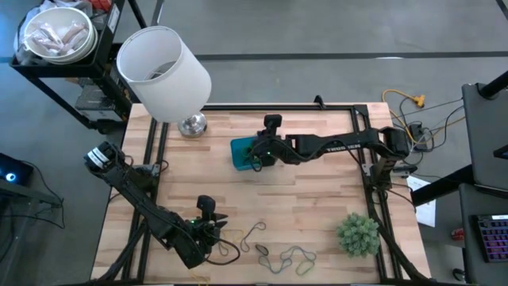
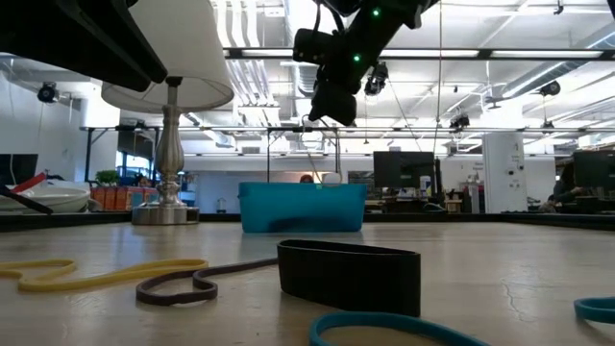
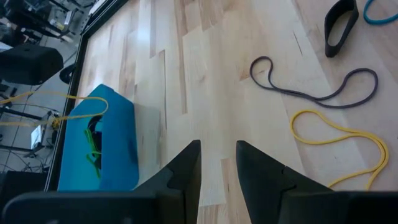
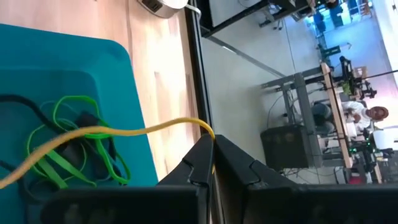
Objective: Pick and place rubber bands into bin
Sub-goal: Put the yellow rubber band into the blue bin
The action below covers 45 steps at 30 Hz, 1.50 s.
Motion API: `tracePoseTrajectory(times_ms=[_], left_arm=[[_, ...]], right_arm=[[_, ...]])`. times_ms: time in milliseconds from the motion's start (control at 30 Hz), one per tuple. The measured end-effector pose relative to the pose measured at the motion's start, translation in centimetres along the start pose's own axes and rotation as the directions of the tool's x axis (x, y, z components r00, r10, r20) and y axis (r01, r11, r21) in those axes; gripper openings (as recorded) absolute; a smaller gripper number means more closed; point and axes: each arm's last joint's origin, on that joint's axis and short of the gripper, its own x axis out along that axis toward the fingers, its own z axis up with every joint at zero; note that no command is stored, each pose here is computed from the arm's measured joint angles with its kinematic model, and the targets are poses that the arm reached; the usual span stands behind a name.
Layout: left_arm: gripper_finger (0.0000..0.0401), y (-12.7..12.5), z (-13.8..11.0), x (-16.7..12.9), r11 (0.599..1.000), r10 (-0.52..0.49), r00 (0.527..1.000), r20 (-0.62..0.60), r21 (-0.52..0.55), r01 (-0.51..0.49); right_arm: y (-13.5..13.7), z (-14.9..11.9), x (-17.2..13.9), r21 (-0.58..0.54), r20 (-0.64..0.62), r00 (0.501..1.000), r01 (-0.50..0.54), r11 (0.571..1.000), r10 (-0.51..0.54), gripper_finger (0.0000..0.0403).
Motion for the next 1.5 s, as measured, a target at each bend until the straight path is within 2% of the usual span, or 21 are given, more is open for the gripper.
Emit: tracePoseTrajectory(times_ms=[700, 1033, 1167, 1500], left_arm=[[0.0085, 0.0, 0.0, 0.0, 1.000, 0.000, 1.000, 0.000, 0.000, 0.000], [0.0085, 0.0, 0.0, 0.0, 1.000, 0.000, 1.000, 0.000, 0.000, 0.000], [0.0085, 0.0, 0.0, 0.0, 1.000, 0.000, 1.000, 0.000, 0.000, 0.000], [0.0085, 0.0, -0.2, 0.1, 1.000, 0.001, 1.000, -0.004, 0.005, -0.001]], right_arm=[[-0.8, 0.0, 0.6, 0.029, 0.027, 1.000, -0.001, 1.000, 0.000, 0.0008], [-1.0, -0.5, 2.3, 0.135, 0.081, 0.984, -0.171, 0.976, 0.162, 0.0008], [-0.3, -1.1, 3.6, 0.132, 0.070, 0.969, -0.244, 0.961, 0.237, 0.0008], [0.9, -1.8, 5.3, 0.143, 0.023, 0.961, -0.276, 0.951, 0.276, 0.0008]])
